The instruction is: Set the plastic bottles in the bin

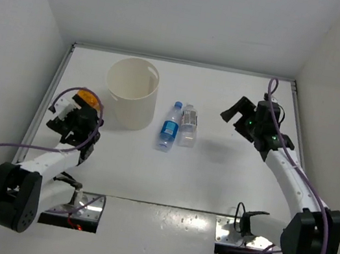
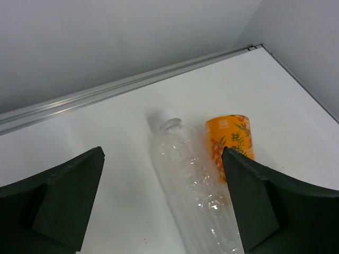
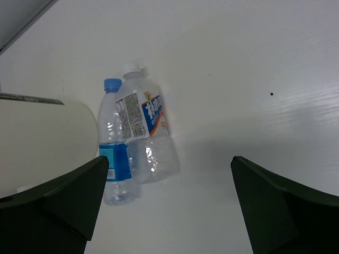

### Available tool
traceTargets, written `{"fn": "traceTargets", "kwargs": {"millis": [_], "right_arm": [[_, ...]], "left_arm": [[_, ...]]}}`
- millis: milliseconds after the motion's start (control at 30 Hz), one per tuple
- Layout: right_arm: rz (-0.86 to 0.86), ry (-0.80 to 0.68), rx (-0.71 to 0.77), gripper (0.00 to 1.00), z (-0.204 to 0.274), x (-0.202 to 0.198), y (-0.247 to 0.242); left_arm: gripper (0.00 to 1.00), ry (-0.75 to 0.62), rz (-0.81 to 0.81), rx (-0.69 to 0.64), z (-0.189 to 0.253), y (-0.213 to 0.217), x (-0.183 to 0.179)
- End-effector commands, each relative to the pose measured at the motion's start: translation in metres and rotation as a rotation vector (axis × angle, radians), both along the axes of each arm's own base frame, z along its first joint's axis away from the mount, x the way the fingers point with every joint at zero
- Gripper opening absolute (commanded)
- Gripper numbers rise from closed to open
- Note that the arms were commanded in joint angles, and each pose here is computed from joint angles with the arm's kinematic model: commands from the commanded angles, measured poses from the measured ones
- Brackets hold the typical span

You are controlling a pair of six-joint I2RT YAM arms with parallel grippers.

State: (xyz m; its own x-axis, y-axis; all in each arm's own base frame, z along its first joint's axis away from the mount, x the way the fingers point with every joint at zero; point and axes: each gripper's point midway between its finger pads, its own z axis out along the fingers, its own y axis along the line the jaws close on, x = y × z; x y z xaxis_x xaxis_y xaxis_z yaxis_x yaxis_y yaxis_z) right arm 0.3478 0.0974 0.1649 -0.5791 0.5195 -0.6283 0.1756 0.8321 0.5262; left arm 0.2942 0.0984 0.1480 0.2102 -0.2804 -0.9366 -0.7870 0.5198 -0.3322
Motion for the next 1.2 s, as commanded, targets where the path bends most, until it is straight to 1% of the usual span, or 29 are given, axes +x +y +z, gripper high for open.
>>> {"fn": "traceTargets", "kwargs": {"millis": [0, 67, 100, 167, 200, 233, 300, 333, 400, 433, 467, 500, 533, 567, 600, 633, 667, 700, 767, 800, 867, 900, 933, 1067, 1133, 1167], "right_arm": [[-0.072, 0.015, 0.007, 1.0, 0.01, 0.007, -0.006], [-0.109, 0.043, 0.021, 1.0, 0.006, 0.01, -0.013], [-0.124, 0.068, 0.004, 1.0, 0.002, 0.011, -0.017], [-0.061, 0.119, -0.001, 1.0, -0.011, 0.015, -0.008], [-0.025, 0.12, 0.019, 1.0, -0.013, 0.017, 0.002], [0.084, 0.068, 0.087, 1.0, -0.003, 0.023, 0.026], [0.183, 0.08, 0.162, 1.0, -0.015, 0.024, 0.05], [0.235, 0.086, 0.229, 1.0, -0.013, 0.023, 0.063], [0.302, 0.135, 0.252, 1.0, -0.026, 0.026, 0.079], [0.332, 0.141, 0.249, 1.0, -0.028, 0.026, 0.086], [0.329, 0.169, 0.247, 1.0, -0.033, 0.025, 0.086], [0.344, 0.179, 0.238, 1.0, -0.039, 0.027, 0.09], [0.333, 0.196, 0.23, 1.0, -0.042, 0.028, 0.089], [0.334, 0.206, 0.222, 1.0, -0.042, 0.03, 0.092], [0.337, 0.223, 0.214, 1.0, -0.048, 0.032, 0.092], [0.354, 0.239, 0.2, 1.0, -0.054, 0.032, 0.096], [0.377, 0.292, 0.208, 1.0, -0.067, 0.033, 0.1], [0.381, 0.31, 0.2, 1.0, -0.073, 0.034, 0.1], [0.416, 0.315, 0.19, 1.0, -0.079, 0.033, 0.112], [0.421, 0.331, 0.18, 1.0, -0.086, 0.03, 0.116], [0.425, 0.319, 0.172, 1.0, -0.084, 0.037, 0.121], [0.419, 0.369, 0.168, 1.0, -0.096, 0.035, 0.12], [0.421, 0.37, 0.158, 1.0, -0.096, 0.038, 0.124], [0.466, 0.393, 0.15, 1.0, -0.105, 0.036, 0.141], [0.457, 0.399, 0.126, 1.0, -0.107, 0.041, 0.143], [0.446, 0.439, 0.115, 1.0, -0.118, 0.038, 0.141]], "left_arm": [[1.0, -0.035, 0.068, -0.027, 0.0, 0.011, -0.011], [1.0, -0.009, 0.032, -0.012, 0.002, 0.013, -0.008], [1.0, -0.003, 0.02, -0.006, 0.003, 0.013, -0.006], [1.0, 0.014, -0.017, 0.01, 0.005, 0.013, -0.002], [1.0, 0.011, -0.03, 0.013, 0.007, 0.011, 0.0], [1.0, 0.011, -0.035, 0.01, 0.006, 0.013, 0.001], [1.0, 0.02, -0.138, -0.007, 0.002, 0.001, 0.014], [1.0, 0.035, -0.214, 0.022, 0.004, -0.008, 0.024], [1.0, 0.077, -0.299, 0.064, 0.001, -0.017, 0.035], [1.0, 0.119, -0.347, 0.092, -0.004, -0.022, 0.038], [1.0, 0.157, -0.415, 0.131, -0.006, -0.029, 0.043], [1.0, 0.143, -0.415, 0.139, 0.0, -0.027, 0.046], [1.0, 0.15, -0.395, 0.129, -0.002, -0.023, 0.047], [1.0, 0.118, -0.352, 0.096, -0.001, -0.019, 0.045], [1.0, 0.117, -0.325, 0.081, -0.002, -0.014, 0.046], [1.0, 0.098, -0.323, 0.074, 0.002, -0.014, 0.049], [1.0, 0.104, -0.313, 0.072, -0.001, -0.011, 0.049], [1.0, 0.107, -0.344, 0.068, -0.002, -0.015, 0.054], [1.0, 0.096, -0.343, 0.068, 0.0, -0.013, 0.055], [1.0, 0.097, -0.342, 0.057, -0.004, -0.014, 0.053], [1.0, 0.092, -0.329, 0.041, -0.008, -0.011, 0.051], [1.0, 0.075, -0.327, 0.036, -0.005, -0.011, 0.052], [1.0, 0.09, -0.316, 0.026, -0.013, -0.007, 0.049], [1.0, 0.053, -0.275, -0.019, -0.017, -0.003, 0.045], [1.0, 0.049, -0.25, -0.035, -0.019, 0.001, 0.043], [1.0, 0.059, -0.25, -0.036, -0.023, 0.001, 0.04]]}}
